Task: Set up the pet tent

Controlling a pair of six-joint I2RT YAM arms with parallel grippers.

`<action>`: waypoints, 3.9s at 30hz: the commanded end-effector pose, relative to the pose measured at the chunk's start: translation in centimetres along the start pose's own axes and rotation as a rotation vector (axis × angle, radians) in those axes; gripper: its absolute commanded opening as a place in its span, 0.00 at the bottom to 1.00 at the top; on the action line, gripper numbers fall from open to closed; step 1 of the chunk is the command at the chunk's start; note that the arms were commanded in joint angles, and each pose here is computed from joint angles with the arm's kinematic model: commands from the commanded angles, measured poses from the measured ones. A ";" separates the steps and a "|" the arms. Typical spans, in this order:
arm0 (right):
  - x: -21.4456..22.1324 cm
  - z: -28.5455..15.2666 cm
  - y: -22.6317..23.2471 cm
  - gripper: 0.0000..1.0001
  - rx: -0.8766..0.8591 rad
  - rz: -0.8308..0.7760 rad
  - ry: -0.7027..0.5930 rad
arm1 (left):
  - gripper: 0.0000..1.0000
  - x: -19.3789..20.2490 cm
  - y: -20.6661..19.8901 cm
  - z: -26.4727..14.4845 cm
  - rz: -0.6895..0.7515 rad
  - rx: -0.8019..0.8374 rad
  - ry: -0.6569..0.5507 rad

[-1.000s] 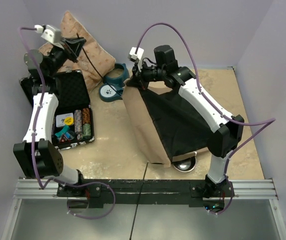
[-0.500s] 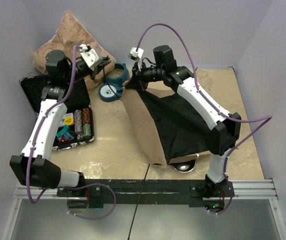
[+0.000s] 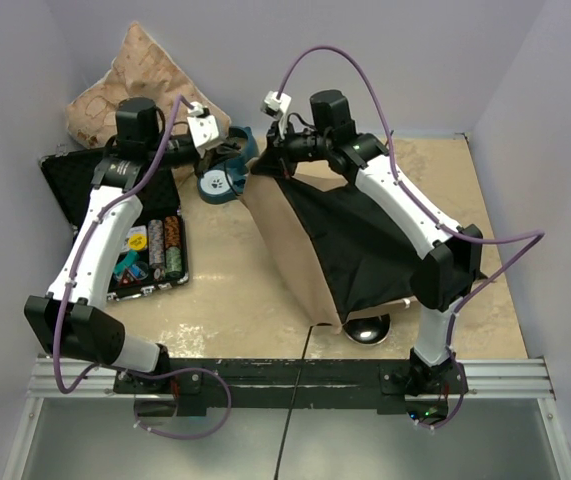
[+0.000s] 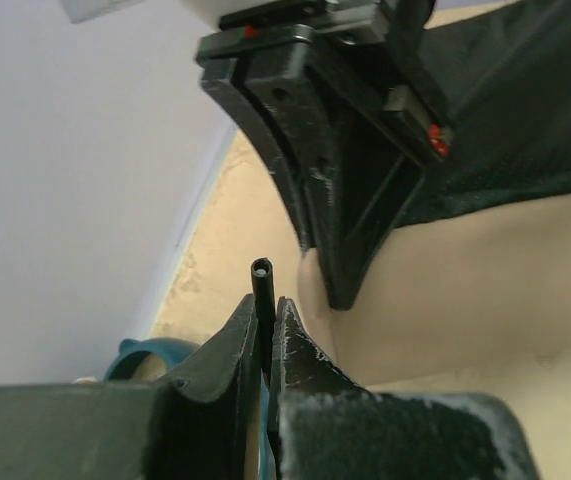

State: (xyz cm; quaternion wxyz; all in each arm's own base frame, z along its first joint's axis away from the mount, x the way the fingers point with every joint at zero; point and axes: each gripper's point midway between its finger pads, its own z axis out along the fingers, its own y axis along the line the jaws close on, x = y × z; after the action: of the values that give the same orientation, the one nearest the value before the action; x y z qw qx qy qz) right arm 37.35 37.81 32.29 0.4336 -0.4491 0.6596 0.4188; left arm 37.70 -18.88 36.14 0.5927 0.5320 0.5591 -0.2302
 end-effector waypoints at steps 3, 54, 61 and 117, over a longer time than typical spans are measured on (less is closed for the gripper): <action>-12.7 -6.2 6.3 0.00 -0.082 -0.302 -0.326 | 0.00 8.4 -6.5 0.0 -0.270 0.186 0.229; -18.2 -10.1 14.5 0.00 -0.300 -0.350 -0.490 | 0.00 8.1 -9.3 -0.4 -0.627 0.250 0.238; -18.1 -10.6 15.0 0.00 -0.311 -0.360 -0.494 | 0.00 9.0 -9.0 -0.8 -0.649 0.247 0.250; -12.6 -5.7 12.4 0.00 -0.200 -0.390 -0.316 | 0.00 6.8 -9.0 -0.4 -0.582 0.271 0.207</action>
State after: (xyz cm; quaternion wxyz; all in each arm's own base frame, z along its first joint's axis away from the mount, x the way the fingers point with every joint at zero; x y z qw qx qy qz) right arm 32.12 39.24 36.56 0.4583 -0.5095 0.5806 0.4396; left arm 31.85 -19.97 30.56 0.4181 0.4659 0.6540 -0.4248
